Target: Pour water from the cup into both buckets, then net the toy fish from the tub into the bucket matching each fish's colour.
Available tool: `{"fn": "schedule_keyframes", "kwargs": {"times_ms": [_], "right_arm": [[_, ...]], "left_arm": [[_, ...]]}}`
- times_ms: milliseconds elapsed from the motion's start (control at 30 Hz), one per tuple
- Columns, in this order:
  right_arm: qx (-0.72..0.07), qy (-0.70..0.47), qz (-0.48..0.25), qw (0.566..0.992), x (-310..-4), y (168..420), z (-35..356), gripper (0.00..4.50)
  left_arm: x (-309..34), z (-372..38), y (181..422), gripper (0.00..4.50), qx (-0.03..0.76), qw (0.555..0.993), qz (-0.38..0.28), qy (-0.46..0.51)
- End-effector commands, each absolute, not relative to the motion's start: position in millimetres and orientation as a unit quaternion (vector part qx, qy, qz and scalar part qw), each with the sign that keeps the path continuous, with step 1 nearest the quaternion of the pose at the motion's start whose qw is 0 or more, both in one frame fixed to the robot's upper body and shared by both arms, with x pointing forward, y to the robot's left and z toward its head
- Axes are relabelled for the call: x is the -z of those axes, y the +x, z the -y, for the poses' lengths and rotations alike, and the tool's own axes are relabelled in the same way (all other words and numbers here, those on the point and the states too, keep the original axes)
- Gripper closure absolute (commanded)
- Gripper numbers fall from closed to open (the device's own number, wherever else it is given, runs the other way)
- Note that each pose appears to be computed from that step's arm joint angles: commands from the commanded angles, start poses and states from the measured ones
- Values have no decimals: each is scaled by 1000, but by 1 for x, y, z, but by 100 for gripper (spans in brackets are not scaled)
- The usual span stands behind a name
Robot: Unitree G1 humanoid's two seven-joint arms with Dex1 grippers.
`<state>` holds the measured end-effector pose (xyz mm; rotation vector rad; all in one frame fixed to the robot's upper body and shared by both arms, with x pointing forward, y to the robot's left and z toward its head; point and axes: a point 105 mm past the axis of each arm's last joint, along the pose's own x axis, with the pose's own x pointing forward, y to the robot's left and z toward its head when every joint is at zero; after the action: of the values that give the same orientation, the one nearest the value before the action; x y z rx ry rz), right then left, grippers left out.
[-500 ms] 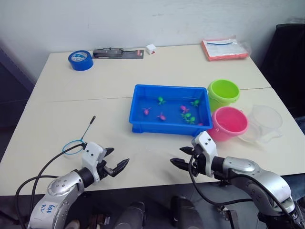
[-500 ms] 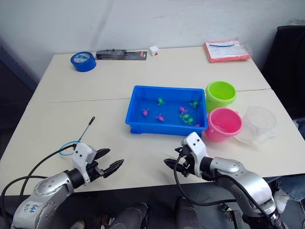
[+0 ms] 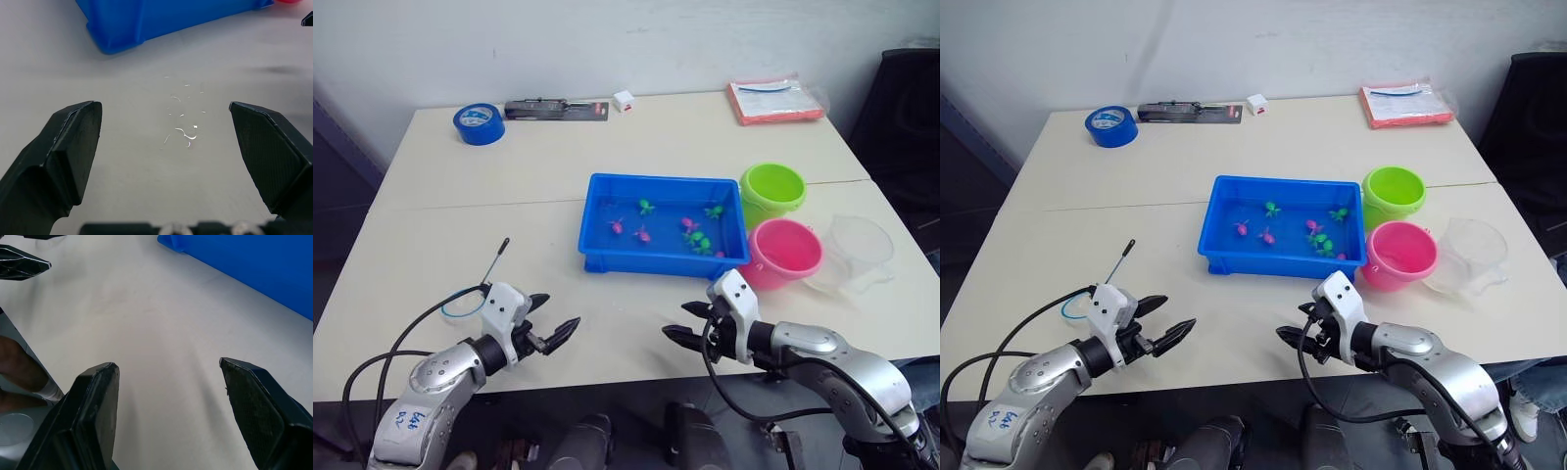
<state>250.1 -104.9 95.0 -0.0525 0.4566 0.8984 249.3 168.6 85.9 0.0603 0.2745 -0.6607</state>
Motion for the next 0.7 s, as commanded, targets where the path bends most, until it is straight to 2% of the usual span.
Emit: {"fn": "schedule_keyframes", "kwargs": {"times_ms": [33,167,300,433,600,700], "right_arm": [[-432,-23,-202,879,-102,250,105,0],[-432,-23,-206,878,-101,250,104,0],[-415,-23,-216,884,-101,249,114,0],[-370,-30,-231,899,-105,244,143,0],[-306,-42,-239,921,-106,234,178,0],[-139,-41,-265,953,-102,220,237,0]], "left_arm": [[-93,-169,249,2,331,935,-121,42],[-93,-170,249,2,346,927,-129,60],[-109,-169,250,2,401,903,-120,95],[-131,-162,255,2,476,866,-109,111],[-132,-151,264,2,541,819,-127,144],[-148,-125,289,2,599,781,-94,151]]}}
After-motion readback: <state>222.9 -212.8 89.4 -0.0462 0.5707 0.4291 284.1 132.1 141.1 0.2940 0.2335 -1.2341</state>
